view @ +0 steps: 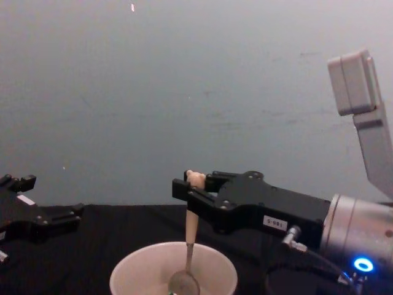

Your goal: Pick up the stirring spoon with one hand, stir inside the cup, then place it back in its original position.

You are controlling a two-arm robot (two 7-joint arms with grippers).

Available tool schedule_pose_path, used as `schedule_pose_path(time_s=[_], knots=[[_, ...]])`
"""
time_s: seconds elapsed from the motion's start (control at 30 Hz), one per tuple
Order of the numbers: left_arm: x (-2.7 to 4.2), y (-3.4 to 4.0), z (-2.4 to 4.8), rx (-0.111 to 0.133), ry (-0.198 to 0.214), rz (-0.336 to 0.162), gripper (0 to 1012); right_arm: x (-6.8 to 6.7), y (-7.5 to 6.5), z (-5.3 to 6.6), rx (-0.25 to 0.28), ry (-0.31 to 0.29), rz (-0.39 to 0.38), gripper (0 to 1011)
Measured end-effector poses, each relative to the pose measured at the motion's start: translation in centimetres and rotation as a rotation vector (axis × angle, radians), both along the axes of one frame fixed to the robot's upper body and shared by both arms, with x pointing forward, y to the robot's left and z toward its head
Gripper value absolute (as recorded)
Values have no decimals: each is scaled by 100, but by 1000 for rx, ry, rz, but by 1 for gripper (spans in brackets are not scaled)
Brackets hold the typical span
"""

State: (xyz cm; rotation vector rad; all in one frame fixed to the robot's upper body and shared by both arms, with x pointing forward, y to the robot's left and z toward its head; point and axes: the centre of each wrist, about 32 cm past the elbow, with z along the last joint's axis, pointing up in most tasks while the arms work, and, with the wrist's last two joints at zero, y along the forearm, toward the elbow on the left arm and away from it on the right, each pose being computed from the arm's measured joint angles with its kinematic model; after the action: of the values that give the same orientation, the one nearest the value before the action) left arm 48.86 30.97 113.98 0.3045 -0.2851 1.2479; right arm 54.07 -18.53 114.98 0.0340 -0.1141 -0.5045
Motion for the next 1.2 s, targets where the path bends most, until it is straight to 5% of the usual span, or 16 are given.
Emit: schedule_pose_path(time_s=[0.37,0.6,0.93,1.2], knots=[[0,0,0,0,0,0,1001,-19,-39,59,16,-13,4,213],[0,0,0,0,0,0,1001,-49,-145,270,62,-71,19,213],[0,0,0,0,0,0,1001,-82,-419,620,122,-178,7,213],[0,0,0,0,0,0,1001,-138,-696,754,127,-226,-28,213]])
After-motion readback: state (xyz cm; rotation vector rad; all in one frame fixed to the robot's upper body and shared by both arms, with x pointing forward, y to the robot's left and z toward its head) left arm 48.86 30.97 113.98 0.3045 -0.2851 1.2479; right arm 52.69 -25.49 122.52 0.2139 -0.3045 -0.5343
